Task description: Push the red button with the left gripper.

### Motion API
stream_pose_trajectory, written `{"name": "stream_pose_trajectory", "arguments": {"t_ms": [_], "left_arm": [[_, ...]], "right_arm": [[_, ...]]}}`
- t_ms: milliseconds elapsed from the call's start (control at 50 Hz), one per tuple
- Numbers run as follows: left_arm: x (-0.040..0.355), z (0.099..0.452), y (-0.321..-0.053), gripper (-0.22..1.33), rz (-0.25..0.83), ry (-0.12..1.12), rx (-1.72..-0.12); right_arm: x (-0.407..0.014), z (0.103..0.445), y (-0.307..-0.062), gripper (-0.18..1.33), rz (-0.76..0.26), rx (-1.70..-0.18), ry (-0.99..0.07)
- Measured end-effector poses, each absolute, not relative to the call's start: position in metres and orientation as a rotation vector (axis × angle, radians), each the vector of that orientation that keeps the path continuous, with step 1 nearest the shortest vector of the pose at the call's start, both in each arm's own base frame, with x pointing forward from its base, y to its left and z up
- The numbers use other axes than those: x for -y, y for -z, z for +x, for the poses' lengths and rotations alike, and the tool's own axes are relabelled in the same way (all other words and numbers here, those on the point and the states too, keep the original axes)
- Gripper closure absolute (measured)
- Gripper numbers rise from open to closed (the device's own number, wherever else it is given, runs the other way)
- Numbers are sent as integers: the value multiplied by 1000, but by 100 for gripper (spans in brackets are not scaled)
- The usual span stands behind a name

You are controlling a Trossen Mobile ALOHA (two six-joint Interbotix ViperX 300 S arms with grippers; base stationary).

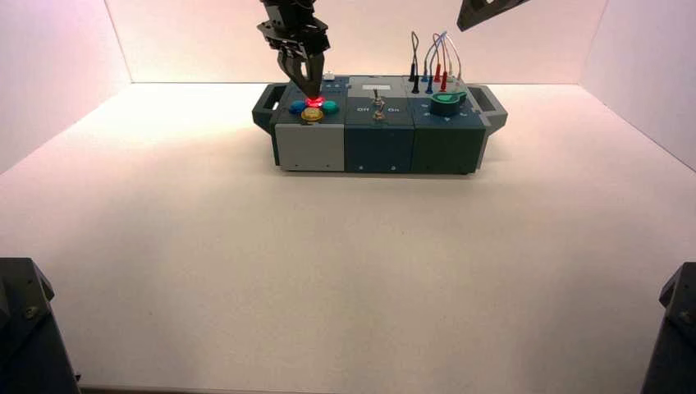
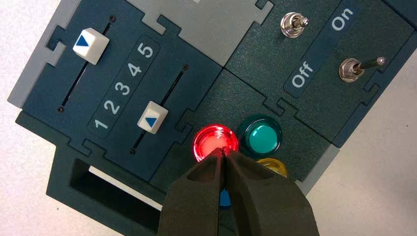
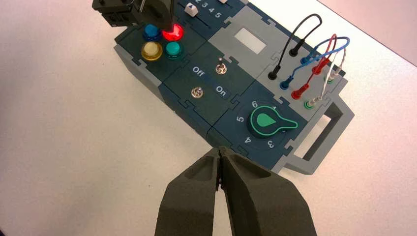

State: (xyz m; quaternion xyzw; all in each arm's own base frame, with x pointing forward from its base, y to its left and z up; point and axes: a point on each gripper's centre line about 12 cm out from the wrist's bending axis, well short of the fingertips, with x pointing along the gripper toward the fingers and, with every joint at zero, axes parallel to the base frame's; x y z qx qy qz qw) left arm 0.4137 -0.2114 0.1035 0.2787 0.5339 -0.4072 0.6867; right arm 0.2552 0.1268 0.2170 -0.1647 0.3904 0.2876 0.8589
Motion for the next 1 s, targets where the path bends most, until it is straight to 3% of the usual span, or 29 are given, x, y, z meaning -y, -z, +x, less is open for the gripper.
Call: {"name": "stream_pose_trajectory", "arguments": {"t_ms": [680,1000], "left_arm": [[208,402,-161,127,629,912,-1111],[205,394,-162,127,627,919,-1130]], "right_arm": [[-127,255,-217,128,-346,-820,-604],[-127,255,-216,128,-347,-823,-606]]}}
